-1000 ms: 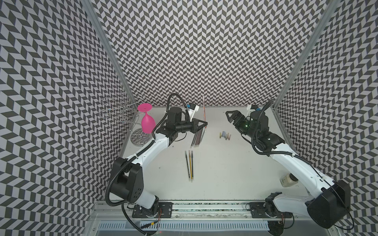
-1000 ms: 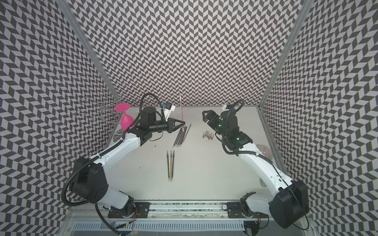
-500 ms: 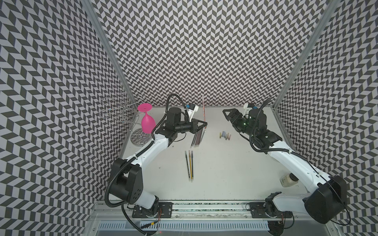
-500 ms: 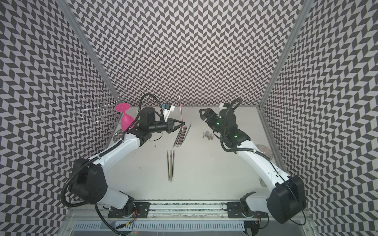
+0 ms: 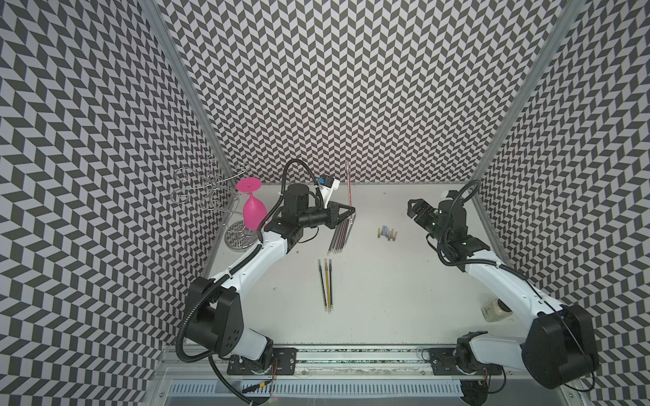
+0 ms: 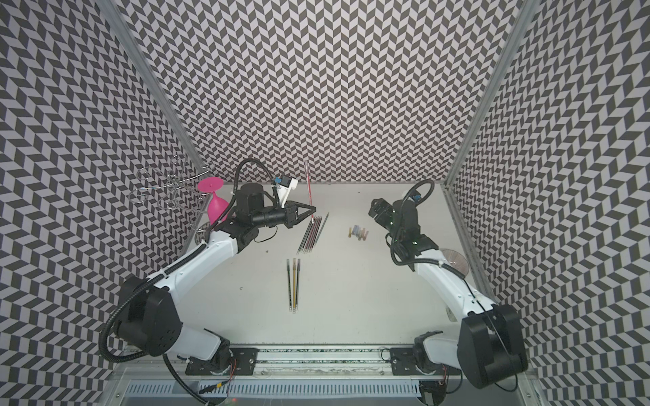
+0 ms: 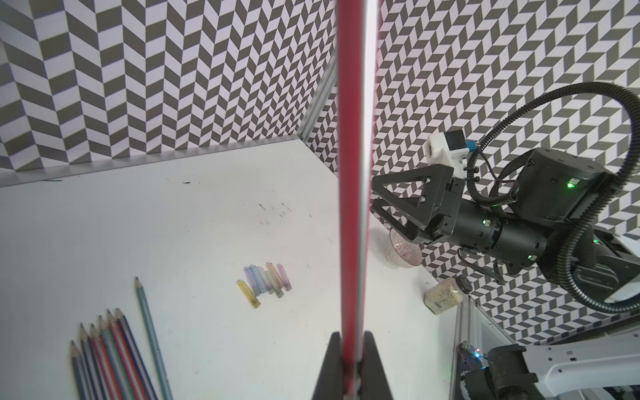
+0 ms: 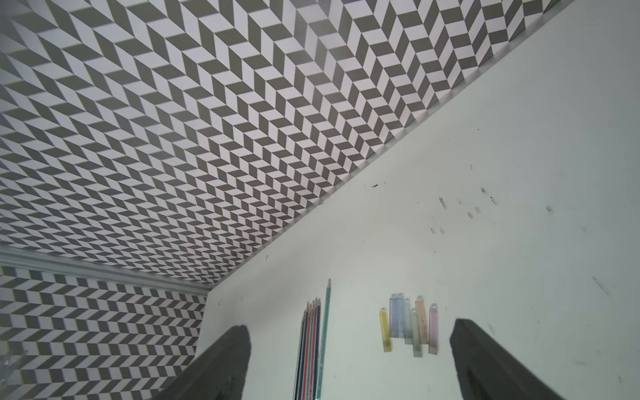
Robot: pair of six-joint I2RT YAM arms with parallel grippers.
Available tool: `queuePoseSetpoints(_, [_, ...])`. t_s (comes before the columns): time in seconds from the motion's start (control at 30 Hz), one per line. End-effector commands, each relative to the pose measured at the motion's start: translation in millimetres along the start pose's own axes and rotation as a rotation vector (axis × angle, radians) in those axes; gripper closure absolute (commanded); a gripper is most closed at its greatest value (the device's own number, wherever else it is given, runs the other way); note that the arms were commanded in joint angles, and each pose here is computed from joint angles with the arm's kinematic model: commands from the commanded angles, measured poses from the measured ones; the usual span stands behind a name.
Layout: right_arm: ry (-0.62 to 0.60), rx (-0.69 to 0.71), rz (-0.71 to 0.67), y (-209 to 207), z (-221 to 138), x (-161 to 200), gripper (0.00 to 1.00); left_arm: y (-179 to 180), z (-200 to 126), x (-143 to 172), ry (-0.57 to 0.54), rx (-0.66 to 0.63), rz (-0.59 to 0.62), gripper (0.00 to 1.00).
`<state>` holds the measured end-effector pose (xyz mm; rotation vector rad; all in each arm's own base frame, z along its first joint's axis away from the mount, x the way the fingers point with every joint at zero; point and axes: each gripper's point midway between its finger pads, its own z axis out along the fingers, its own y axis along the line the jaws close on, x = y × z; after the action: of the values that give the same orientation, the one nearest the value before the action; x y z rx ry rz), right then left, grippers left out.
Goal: Remove the protective cover of the pencils
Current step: Remove the protective sleeve from the pencil.
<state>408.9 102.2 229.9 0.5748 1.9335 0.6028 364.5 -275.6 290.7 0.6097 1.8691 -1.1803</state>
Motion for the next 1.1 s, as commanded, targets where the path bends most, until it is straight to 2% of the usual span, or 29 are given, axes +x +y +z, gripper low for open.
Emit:
queuePoseSetpoints(0.0, [-0.048, -0.103, -0.055, 13, 10, -1, 0.11, 30, 9, 28, 0.064, -0.036, 0.009, 1.00])
queuePoseSetpoints(0.1, [0.178, -0.114, -0.150, 9, 41, 51, 0.17, 35, 9, 25, 0.049, -0.034, 0.034, 1.00])
queuePoseSetpoints(0.17, [0.321, -0.079, -0.156, 1, 54, 79, 0.18, 38, 5, 25, 0.027, 0.003, -0.014, 1.00])
queuePoseSetpoints(0.23, [0.399, -0.114, -0.191, 3, 51, 97, 0.20, 34, 3, 20, 0.023, 0.040, -0.069, 1.00])
queuePoseSetpoints(0.33, [0.392, -0.210, -0.213, 4, 28, 109, 0.20, 25, -13, 1, -0.020, 0.044, -0.105, 1.00])
queuePoseSetpoints(0.43, [0.392, -0.263, -0.179, 5, 0, 112, 0.22, 11, -26, -14, -0.083, -0.007, -0.044, 1.00])
queuePoseSetpoints(0.5, [0.395, -0.305, -0.174, 13, -21, 110, 0.22, 7, -22, -10, -0.070, -0.030, -0.010, 1.00])
queuePoseSetpoints(0.63, [0.305, -0.367, -0.221, 26, -43, 91, 0.21, -8, 10, 16, 0.077, -0.023, 0.047, 1.00])
queuePoseSetpoints(0.7, [0.272, -0.322, -0.256, 18, -43, 85, 0.21, -25, 28, 33, 0.163, -0.028, 0.091, 1.00])
queuePoseSetpoints(0.8, [0.323, -0.320, -0.310, 12, -50, 93, 0.21, -51, 44, 61, 0.273, -0.051, 0.139, 1.00])
queuePoseSetpoints(0.93, [0.391, -0.338, -0.355, -6, -67, 119, 0.22, -56, 37, 112, 0.431, -0.003, 0.084, 1.00])
queuePoseSetpoints(1.07, [0.361, -0.383, -0.372, -19, -86, 132, 0.22, -36, 27, 146, 0.527, -0.085, 0.086, 1.00])
